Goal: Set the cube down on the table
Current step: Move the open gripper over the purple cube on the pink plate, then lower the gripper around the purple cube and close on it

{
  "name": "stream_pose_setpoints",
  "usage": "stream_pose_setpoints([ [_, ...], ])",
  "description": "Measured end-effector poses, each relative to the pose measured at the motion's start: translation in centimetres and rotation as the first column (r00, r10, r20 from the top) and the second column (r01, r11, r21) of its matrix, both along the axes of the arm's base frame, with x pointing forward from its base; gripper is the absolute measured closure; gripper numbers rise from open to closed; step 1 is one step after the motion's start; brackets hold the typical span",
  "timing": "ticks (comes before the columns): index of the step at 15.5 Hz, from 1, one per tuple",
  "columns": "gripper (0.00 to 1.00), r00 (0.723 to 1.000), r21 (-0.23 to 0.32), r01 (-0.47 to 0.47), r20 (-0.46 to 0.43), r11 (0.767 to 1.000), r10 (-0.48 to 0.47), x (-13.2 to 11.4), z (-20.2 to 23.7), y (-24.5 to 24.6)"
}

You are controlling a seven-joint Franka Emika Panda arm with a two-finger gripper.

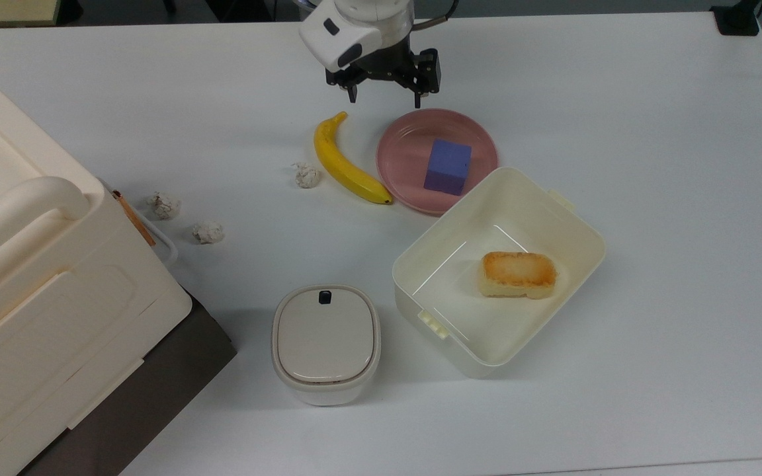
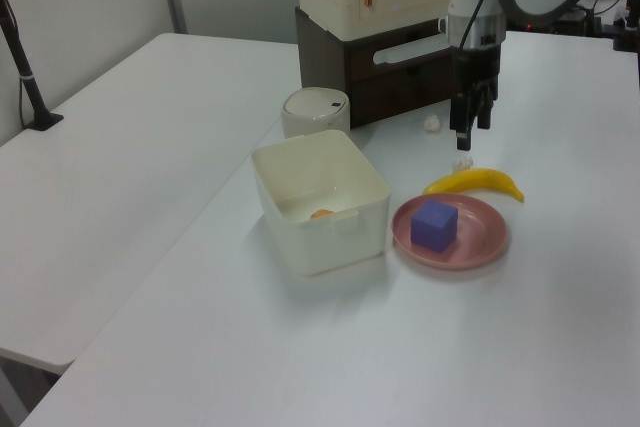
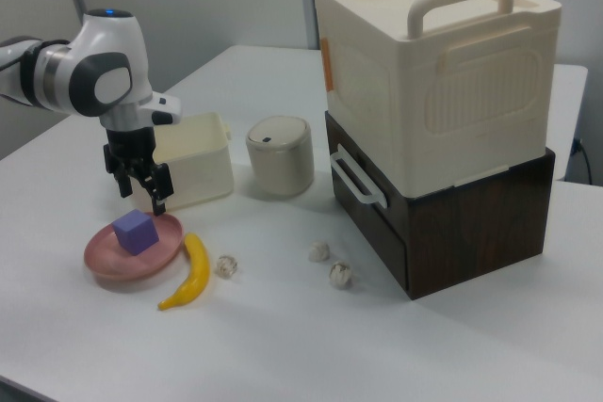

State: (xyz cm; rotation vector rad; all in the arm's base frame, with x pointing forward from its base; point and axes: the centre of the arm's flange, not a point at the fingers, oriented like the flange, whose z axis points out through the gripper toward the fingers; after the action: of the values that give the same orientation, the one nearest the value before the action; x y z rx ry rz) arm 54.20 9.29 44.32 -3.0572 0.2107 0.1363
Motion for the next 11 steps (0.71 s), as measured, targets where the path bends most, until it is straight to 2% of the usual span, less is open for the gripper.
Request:
stream_pose_setpoints([
  [5, 0.00, 0.997, 0.011, 0.065, 0.039, 0.998, -0.065, 1.2, -2.8, 2.8],
  [8, 0.00, 0.992, -0.025, 0.117, 0.043, 0.993, -0.116, 1.2, -4.4, 5.8],
  [11, 0.00, 0.992, -0.060, 0.119, 0.043, 0.991, -0.117, 1.1, -6.5, 7.9],
])
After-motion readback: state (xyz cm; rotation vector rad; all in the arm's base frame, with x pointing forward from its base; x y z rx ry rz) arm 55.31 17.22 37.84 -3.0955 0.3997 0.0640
